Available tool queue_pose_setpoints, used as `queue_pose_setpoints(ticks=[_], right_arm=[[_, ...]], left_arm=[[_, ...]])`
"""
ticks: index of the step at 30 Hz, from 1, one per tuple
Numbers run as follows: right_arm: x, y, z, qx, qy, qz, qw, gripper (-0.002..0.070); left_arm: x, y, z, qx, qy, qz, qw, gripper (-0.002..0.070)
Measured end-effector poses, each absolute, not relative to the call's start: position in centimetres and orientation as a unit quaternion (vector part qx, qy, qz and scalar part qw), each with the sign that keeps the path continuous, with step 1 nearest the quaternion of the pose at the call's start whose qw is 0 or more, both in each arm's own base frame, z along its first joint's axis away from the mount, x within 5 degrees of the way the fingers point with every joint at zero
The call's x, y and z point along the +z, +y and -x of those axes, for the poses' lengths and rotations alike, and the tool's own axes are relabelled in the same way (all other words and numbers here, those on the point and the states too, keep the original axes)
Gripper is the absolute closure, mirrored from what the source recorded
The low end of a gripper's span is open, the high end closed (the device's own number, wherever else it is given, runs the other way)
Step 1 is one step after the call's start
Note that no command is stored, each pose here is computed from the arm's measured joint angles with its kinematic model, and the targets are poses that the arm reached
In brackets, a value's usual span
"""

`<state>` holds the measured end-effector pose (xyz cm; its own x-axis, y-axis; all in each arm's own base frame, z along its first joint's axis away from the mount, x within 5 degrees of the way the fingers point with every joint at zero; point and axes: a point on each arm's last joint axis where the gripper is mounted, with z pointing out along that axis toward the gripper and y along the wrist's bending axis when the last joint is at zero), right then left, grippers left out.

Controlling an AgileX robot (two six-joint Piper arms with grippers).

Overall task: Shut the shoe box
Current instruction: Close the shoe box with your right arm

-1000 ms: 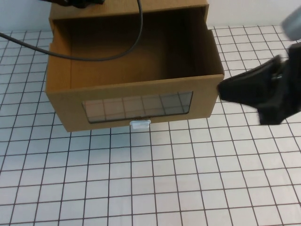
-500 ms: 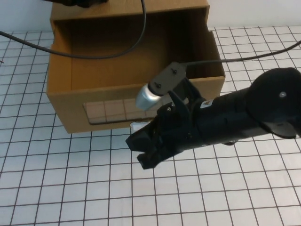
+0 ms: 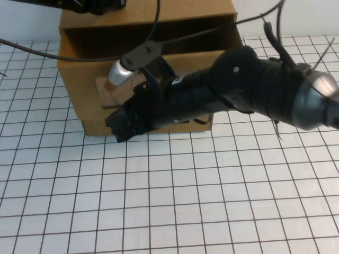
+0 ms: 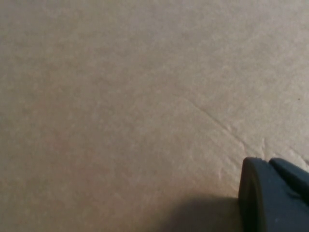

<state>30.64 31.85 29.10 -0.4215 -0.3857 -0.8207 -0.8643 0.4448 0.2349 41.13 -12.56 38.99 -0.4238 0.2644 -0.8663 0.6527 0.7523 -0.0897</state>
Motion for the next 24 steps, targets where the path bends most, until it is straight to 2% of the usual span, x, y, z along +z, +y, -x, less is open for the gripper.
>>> queue_pose_setpoints(ticks=[13, 24], right_arm=[[28.7, 32.5, -36.6, 0.338, 0.768, 0.388, 0.381, 0.0689], [28.5, 32.2, -37.9, 0.334, 0.769, 0.377, 0.393, 0.069]], left_arm=[[38.8, -12.6, -41.4, -0.217, 0.816, -0.275, 0.46, 0.0679], [38.8, -12.7, -41.4, -0.219, 0.816, -0.274, 0.46, 0.0679]])
